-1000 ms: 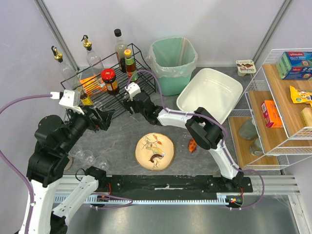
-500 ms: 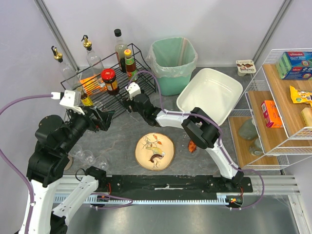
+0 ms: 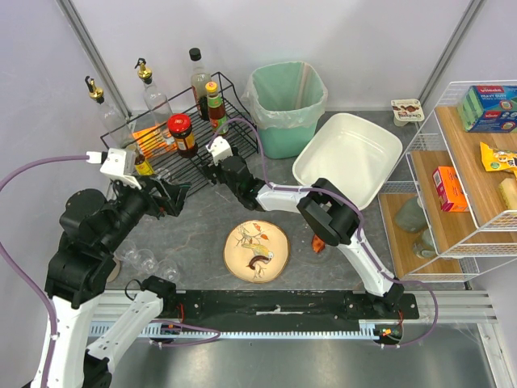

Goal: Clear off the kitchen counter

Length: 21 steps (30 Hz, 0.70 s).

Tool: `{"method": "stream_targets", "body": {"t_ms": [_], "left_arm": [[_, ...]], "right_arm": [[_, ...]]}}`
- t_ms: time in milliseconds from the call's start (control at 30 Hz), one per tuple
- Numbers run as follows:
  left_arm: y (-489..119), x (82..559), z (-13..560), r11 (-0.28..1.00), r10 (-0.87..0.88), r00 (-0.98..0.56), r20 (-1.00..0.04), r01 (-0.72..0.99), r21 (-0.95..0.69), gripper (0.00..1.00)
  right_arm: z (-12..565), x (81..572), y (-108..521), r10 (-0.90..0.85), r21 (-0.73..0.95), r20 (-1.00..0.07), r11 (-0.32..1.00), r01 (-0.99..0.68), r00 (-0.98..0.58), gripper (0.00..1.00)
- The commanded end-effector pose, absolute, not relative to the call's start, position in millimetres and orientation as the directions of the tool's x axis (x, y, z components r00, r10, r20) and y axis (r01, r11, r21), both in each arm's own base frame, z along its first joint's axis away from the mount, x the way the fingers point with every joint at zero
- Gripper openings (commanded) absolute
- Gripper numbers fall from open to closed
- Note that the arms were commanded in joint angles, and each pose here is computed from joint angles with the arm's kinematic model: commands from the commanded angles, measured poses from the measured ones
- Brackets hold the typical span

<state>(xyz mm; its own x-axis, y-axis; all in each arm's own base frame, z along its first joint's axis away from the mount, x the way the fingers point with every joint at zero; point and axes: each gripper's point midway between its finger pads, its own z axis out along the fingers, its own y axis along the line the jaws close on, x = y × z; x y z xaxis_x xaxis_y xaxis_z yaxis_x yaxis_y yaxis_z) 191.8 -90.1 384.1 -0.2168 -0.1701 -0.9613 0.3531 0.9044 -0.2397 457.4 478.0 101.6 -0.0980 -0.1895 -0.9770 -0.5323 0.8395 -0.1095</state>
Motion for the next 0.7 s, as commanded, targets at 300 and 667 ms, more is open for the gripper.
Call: {"method": "stream_targets", "body": {"t_ms": [300, 667], "left_arm": [[-89.2, 197.0, 382.9, 0.910, -0.169, -0.222, -0.960, 0.338, -0.238, 0.93], [-86.9, 193.2, 384.1, 0.911, -0.171, -0.211, -0.962, 0.337, -0.236, 0.93]], "right_arm": [[136.4, 458.5, 482.7, -0.107, -0.069, -0.994, 0.835, -0.546, -0.038, 0.98], [158.2, 427.2, 466.4, -0.100, -0.048, -0.993, 0.803, -0.594, -0.055, 0.95]]}}
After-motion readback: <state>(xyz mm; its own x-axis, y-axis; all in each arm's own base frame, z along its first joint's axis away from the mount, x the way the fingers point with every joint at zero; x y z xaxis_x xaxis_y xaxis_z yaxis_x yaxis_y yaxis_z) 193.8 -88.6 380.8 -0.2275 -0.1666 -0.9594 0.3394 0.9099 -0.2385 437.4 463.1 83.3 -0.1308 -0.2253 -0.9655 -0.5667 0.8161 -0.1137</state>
